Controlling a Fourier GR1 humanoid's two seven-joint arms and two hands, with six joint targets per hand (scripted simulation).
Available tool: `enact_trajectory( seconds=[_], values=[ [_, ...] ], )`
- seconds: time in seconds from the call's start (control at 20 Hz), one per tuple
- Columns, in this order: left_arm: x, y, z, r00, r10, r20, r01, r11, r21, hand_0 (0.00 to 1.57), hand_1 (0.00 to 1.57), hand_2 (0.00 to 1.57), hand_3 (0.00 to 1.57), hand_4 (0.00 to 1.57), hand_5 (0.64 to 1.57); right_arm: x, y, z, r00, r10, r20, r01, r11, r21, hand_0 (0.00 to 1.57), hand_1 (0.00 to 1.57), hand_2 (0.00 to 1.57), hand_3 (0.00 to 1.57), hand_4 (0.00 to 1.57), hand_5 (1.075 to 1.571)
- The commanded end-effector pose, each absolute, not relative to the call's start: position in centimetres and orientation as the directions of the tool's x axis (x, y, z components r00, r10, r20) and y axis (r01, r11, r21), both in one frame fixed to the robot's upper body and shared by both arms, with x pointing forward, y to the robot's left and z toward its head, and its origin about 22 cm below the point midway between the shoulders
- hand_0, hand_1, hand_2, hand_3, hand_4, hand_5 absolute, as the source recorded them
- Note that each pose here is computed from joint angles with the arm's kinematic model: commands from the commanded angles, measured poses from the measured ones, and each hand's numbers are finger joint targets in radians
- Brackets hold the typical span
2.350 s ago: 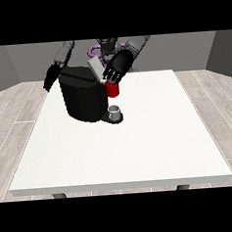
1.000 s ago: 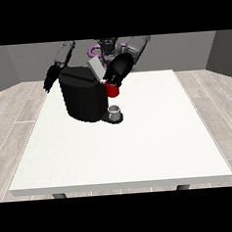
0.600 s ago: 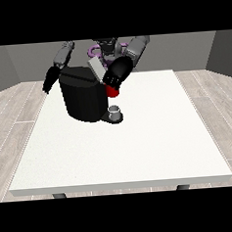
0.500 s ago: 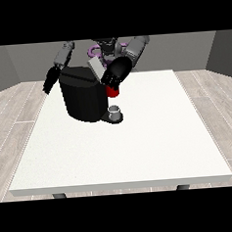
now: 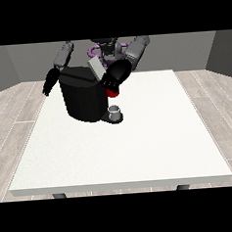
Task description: Insert the coffee pod into the coffee machine and close the lid
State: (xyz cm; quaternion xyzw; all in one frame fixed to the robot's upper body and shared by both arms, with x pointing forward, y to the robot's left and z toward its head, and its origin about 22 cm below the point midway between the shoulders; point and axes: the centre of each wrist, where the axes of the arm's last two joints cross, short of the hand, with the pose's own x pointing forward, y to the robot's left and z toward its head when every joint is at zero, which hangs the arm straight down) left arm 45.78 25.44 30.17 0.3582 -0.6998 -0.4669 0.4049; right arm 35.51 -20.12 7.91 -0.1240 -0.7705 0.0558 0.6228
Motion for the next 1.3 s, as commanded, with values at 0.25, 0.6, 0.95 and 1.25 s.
enact_trajectory(
  seconds=[0.25,0.6,0.95,1.25],
  values=[
    [45.1,27.3,32.9,-0.369,-0.922,0.115,-0.239,0.214,0.947,0.0,0.0,0.69,0.55,0.0,1.571,36.1,-20.6,8.8,-0.222,0.271,0.937,0.119,0.961,-0.25,0.0,0.0,0.0,0.0,0.09,1.571],
    [45.5,26.3,31.9,-0.397,-0.907,0.139,-0.187,0.229,0.955,0.0,0.0,0.53,0.44,0.0,1.571,35.2,-20.4,5.9,-0.15,0.287,0.946,0.136,0.954,-0.268,0.0,0.0,0.0,0.0,0.12,1.571],
    [46.1,25.1,27.2,-0.364,-0.91,0.198,-0.09,0.246,0.965,0.0,0.0,0.22,0.15,0.0,1.571,35.1,-23.9,4.3,-0.057,0.27,0.961,0.147,0.955,-0.259,0.0,0.0,0.0,0.0,0.14,1.571],
    [45.8,22.7,18.3,-0.379,-0.872,0.312,0.14,0.279,0.95,0.0,0.0,0.0,0.0,0.0,1.571,32.2,-25.5,-1.1,0.112,0.205,0.972,0.193,0.955,-0.223,0.0,0.0,0.0,0.0,0.0,1.571]
  ],
)
